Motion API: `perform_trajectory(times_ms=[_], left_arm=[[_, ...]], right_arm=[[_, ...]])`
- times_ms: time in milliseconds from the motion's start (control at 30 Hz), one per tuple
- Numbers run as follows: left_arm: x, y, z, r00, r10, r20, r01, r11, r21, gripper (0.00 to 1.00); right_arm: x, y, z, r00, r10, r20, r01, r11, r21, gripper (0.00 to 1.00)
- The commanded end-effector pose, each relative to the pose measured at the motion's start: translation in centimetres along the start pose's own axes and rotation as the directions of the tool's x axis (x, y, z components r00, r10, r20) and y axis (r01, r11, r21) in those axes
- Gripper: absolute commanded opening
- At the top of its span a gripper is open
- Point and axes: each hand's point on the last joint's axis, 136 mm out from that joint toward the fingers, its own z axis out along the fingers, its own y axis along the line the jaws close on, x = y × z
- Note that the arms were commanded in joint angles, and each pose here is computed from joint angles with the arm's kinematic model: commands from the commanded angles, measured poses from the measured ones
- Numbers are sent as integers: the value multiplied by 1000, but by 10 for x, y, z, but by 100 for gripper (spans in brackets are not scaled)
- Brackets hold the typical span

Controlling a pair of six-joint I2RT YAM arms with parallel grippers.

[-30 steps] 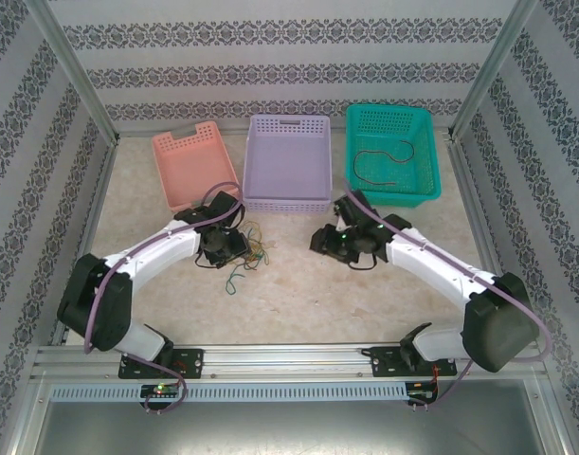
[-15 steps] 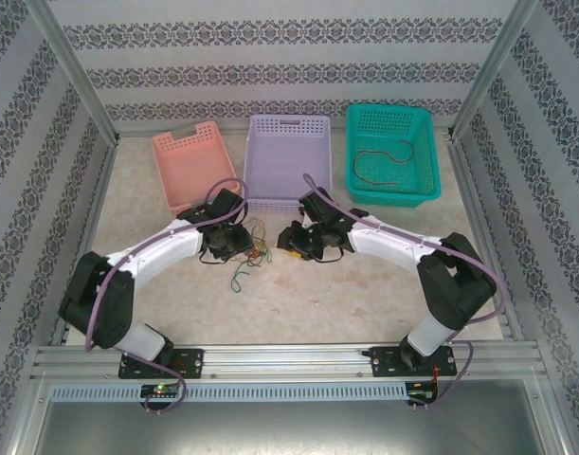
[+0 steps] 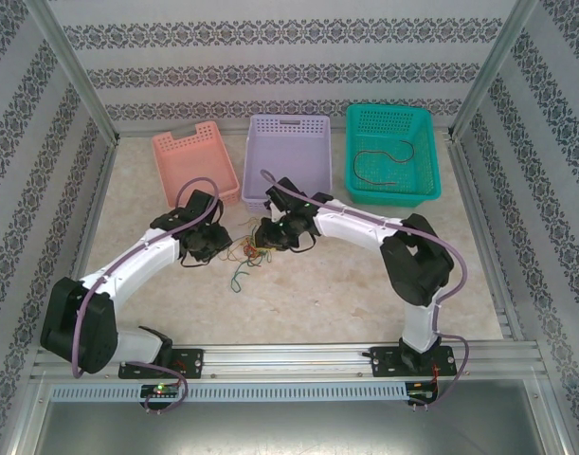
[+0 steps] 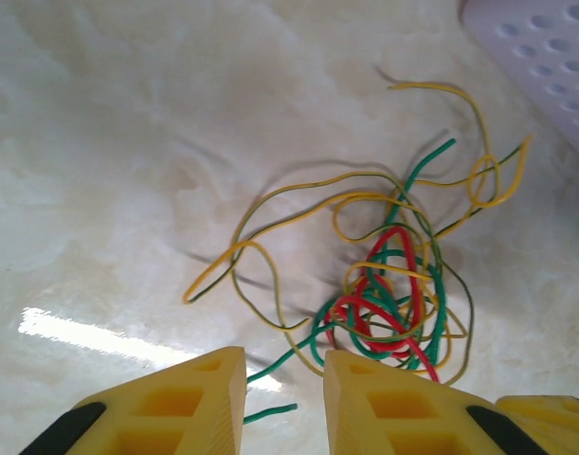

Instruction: Untangle the cables

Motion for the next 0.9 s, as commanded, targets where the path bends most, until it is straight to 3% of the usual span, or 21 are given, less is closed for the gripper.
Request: perform_trajectory(times_ms=[0, 433, 867], left_arm=[[6, 6, -4, 999, -40, -31, 40, 999, 14, 30], [18, 14, 0, 996, -47, -71, 49, 999, 20, 32], [22, 17, 1, 995, -53, -80, 55, 998, 24, 32]], right_arm=[[12, 6, 8, 992, -112, -51, 114, 993, 43, 25], [4, -4, 15, 983, -180, -44, 184, 972, 143, 26], [-5, 0, 26, 982, -184, -48, 189, 972, 137, 27]])
